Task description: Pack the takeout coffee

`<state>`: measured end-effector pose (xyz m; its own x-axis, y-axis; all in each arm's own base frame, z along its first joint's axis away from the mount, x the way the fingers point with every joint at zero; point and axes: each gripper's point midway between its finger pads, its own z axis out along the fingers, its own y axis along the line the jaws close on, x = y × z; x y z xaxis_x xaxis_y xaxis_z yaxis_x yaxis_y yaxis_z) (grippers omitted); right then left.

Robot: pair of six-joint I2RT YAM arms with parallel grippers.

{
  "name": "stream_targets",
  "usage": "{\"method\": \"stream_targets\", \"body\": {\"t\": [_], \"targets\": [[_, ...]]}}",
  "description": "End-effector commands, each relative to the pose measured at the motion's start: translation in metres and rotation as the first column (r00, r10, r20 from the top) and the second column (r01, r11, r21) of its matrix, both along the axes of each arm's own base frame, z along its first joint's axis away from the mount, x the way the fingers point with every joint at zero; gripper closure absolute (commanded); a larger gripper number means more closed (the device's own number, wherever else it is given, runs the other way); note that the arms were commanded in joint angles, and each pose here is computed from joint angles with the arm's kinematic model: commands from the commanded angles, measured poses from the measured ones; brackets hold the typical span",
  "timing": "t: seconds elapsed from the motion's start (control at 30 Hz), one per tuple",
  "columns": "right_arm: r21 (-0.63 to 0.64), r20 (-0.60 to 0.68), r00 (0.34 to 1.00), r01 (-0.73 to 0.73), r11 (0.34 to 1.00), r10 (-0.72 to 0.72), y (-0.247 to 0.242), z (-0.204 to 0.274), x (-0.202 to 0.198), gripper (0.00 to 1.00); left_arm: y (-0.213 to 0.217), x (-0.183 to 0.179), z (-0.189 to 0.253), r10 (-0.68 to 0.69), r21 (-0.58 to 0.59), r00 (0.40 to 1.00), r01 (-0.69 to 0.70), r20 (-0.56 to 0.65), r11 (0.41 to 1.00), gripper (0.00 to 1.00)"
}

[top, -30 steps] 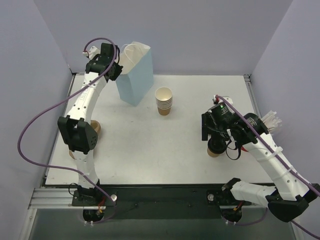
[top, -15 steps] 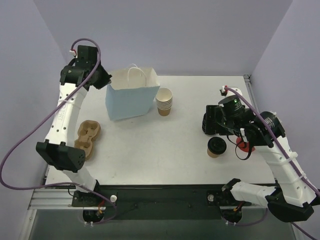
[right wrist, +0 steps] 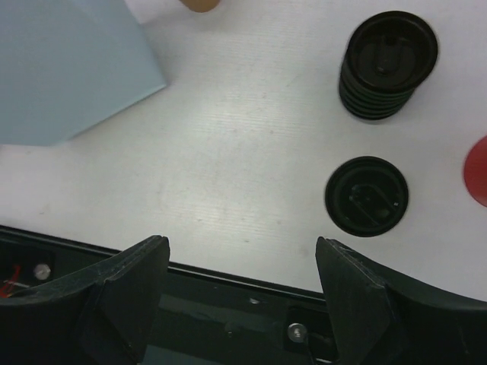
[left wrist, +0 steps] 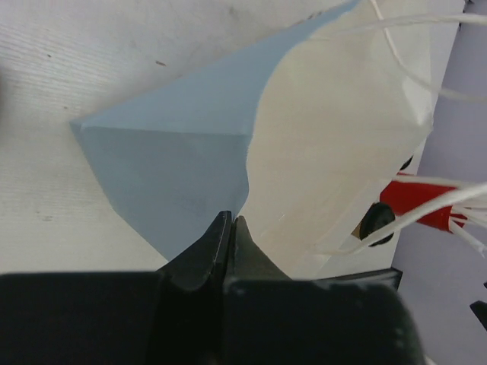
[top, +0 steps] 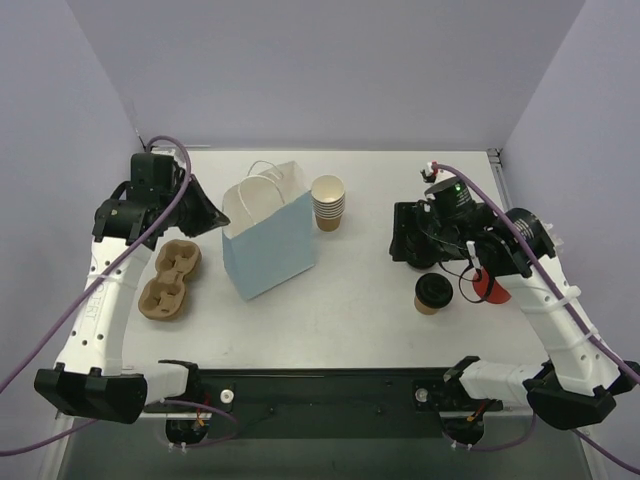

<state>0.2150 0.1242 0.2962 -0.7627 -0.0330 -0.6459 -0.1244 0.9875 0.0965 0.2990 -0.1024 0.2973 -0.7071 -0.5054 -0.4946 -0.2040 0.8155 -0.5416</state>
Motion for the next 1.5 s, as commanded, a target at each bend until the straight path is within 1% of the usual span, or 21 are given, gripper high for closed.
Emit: {"method": "stream_targets", "body": {"t": [0.0, 0.07, 0.1, 0.37, 0.53, 0.57, 0.7, 0.83, 0.87, 0.9, 0.93, 0.97, 1.03, 1.1, 1.13, 1.2, 1.33, 1.4, 1.43, 1.47], "targets": [[0.218, -0.027, 0.996, -0.080, 0.973, 0.088, 0.052, 0.009, 0.003, 0.21, -0.030, -0.009, 0.013, -0.157, -0.121, 0.982, 0.169, 0.109, 0.978, 1.00], [0.254, -0.024, 0.994, -0.094, 0.963, 0.103, 0.063, 0.010, 0.007, 0.21, -0.037, -0.013, 0.016, -0.189, -0.151, 0.973, 0.209, 0.133, 0.966, 1.00], [0.253, -0.024, 0.994, -0.097, 0.963, 0.107, 0.067, 0.008, 0.013, 0.22, -0.043, -0.013, 0.018, -0.218, -0.169, 0.964, 0.243, 0.153, 0.955, 1.00], [0.217, 0.026, 0.995, -0.102, 0.971, 0.098, 0.076, 0.024, 0.041, 0.23, -0.056, -0.022, 0.023, -0.332, -0.156, 0.920, 0.366, 0.207, 0.917, 1.00], [0.201, 0.032, 0.993, -0.115, 0.973, 0.111, 0.080, 0.025, 0.048, 0.23, -0.071, -0.036, 0.002, -0.404, -0.213, 0.900, 0.433, 0.165, 0.876, 1.00], [0.188, 0.027, 0.994, -0.113, 0.976, 0.110, 0.080, 0.022, 0.051, 0.23, -0.072, -0.037, -0.003, -0.410, -0.212, 0.900, 0.434, 0.149, 0.876, 1.00], [0.153, 0.011, 0.994, -0.105, 0.983, 0.105, 0.082, 0.010, 0.060, 0.24, -0.070, -0.036, -0.004, -0.410, -0.182, 0.900, 0.432, 0.144, 0.884, 1.00], [0.125, 0.005, 0.996, -0.094, 0.988, 0.095, 0.087, 0.001, 0.075, 0.28, -0.068, -0.035, -0.004, -0.411, -0.162, 0.900, 0.431, 0.144, 0.888, 1.00], [0.119, -0.005, 0.996, -0.093, 0.989, 0.095, 0.090, -0.004, 0.079, 0.29, -0.067, -0.035, -0.005, -0.409, -0.159, 0.902, 0.428, 0.141, 0.890, 0.94], [0.116, -0.007, 0.995, -0.096, 0.989, 0.097, 0.092, -0.006, 0.083, 0.29, -0.065, -0.033, -0.003, -0.400, -0.147, 0.905, 0.420, 0.146, 0.896, 0.83], [0.117, -0.008, 0.995, -0.101, 0.988, 0.103, 0.095, -0.006, 0.084, 0.31, -0.064, -0.032, -0.002, -0.394, -0.140, 0.907, 0.414, 0.150, 0.899, 0.75], [0.117, -0.025, 0.993, -0.112, 0.987, 0.116, 0.099, -0.011, 0.085, 0.31, -0.063, -0.032, -0.001, -0.386, -0.134, 0.911, 0.405, 0.145, 0.904, 0.61], [0.119, -0.036, 0.992, -0.115, 0.986, 0.120, 0.101, -0.014, 0.085, 0.32, -0.058, -0.027, 0.010, -0.363, -0.101, 0.917, 0.382, 0.168, 0.919, 0.49], [0.118, -0.042, 0.993, -0.107, 0.987, 0.113, 0.099, -0.016, 0.082, 0.33, -0.051, -0.021, 0.015, -0.326, -0.070, 0.930, 0.341, 0.168, 0.937, 0.44], [0.122, -0.043, 0.994, -0.098, 0.988, 0.104, 0.098, -0.016, 0.080, 0.33, -0.049, -0.018, 0.026, -0.307, -0.062, 0.933, 0.324, 0.188, 0.944, 0.43], [0.119, -0.037, 0.995, -0.086, 0.989, 0.091, 0.093, -0.015, 0.077, 0.34, -0.046, -0.016, 0.030, -0.288, -0.051, 0.940, 0.302, 0.182, 0.952, 0.41], [0.115, -0.008, 0.993, -0.119, 0.986, 0.120, 0.087, -0.004, 0.068, 0.34, -0.035, -0.011, 0.041, -0.231, -0.018, 0.956, 0.238, 0.183, 0.971, 0.40], [0.097, 0.022, 0.977, -0.213, 0.972, 0.212, 0.088, 0.002, 0.062, 0.34, -0.035, -0.014, 0.046, -0.228, -0.023, 0.957, 0.236, 0.180, 0.972, 0.40], [0.117, 0.014, 0.960, -0.279, 0.953, 0.279, 0.094, 0.001, 0.055, 0.34, -0.037, -0.014, 0.047, -0.229, -0.039, 0.958, 0.239, 0.172, 0.970, 0.40], [0.085, 0.046, 0.933, -0.359, 0.930, 0.356, 0.095, 0.003, 0.054, 0.33, -0.044, -0.015, 0.048, -0.249, -0.065, 0.953, 0.263, 0.175, 0.962, 0.40]]}}
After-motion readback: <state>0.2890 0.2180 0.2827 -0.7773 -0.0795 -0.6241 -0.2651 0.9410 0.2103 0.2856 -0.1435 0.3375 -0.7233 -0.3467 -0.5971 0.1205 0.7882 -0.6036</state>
